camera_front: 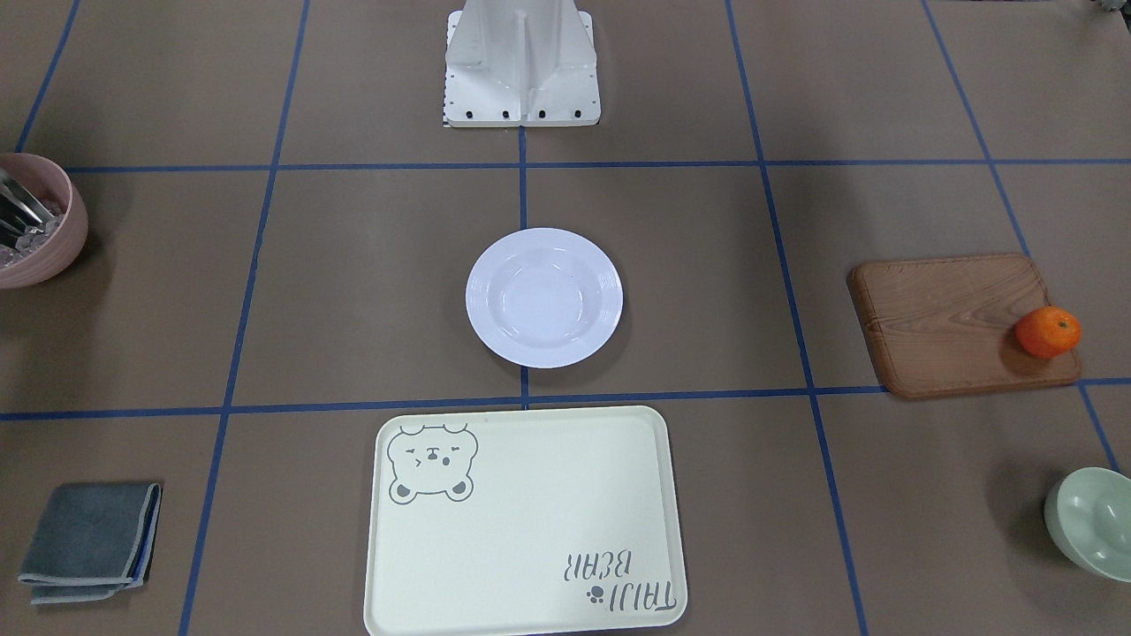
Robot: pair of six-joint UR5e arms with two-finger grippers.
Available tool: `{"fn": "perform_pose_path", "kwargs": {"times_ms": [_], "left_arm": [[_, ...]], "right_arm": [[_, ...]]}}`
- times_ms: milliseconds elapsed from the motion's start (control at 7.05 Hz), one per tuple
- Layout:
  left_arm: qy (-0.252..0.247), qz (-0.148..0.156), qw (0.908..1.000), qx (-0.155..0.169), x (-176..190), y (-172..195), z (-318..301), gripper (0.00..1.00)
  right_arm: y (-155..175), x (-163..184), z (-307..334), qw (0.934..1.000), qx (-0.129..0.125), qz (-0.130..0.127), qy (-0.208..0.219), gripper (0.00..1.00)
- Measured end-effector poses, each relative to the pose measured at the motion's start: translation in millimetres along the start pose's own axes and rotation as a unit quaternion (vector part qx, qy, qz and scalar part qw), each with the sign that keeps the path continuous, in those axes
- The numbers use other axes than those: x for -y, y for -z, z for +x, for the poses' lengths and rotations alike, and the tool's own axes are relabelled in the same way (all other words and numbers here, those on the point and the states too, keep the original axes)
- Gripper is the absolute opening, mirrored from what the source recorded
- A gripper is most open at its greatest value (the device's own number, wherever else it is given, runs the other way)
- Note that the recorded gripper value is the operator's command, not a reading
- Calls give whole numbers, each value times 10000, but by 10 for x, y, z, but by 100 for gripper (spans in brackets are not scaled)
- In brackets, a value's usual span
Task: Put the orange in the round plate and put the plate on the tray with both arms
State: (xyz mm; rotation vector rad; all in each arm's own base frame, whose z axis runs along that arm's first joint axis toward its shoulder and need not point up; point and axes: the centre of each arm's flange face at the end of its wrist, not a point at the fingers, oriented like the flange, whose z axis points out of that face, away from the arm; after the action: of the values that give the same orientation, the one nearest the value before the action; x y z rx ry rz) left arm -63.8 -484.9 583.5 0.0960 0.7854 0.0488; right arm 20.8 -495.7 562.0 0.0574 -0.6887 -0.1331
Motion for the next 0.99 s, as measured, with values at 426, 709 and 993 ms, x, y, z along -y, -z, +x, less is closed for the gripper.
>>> {"fn": "perform_pose_path", "kwargs": {"times_ms": [426,709,993], "left_arm": [[-672,781,9947,16,443,325,311,98],[-843,1168,9896,-27,779,436,423,98],[-1125,1396,9838,-46,852,365,494,98]], "right_arm": [[351,350,-287,9907,-22,1067,839,100],[442,420,-357,9835,-6,1497,1013,100],[395,465,-585,9755,147,1828,1218,100]]}}
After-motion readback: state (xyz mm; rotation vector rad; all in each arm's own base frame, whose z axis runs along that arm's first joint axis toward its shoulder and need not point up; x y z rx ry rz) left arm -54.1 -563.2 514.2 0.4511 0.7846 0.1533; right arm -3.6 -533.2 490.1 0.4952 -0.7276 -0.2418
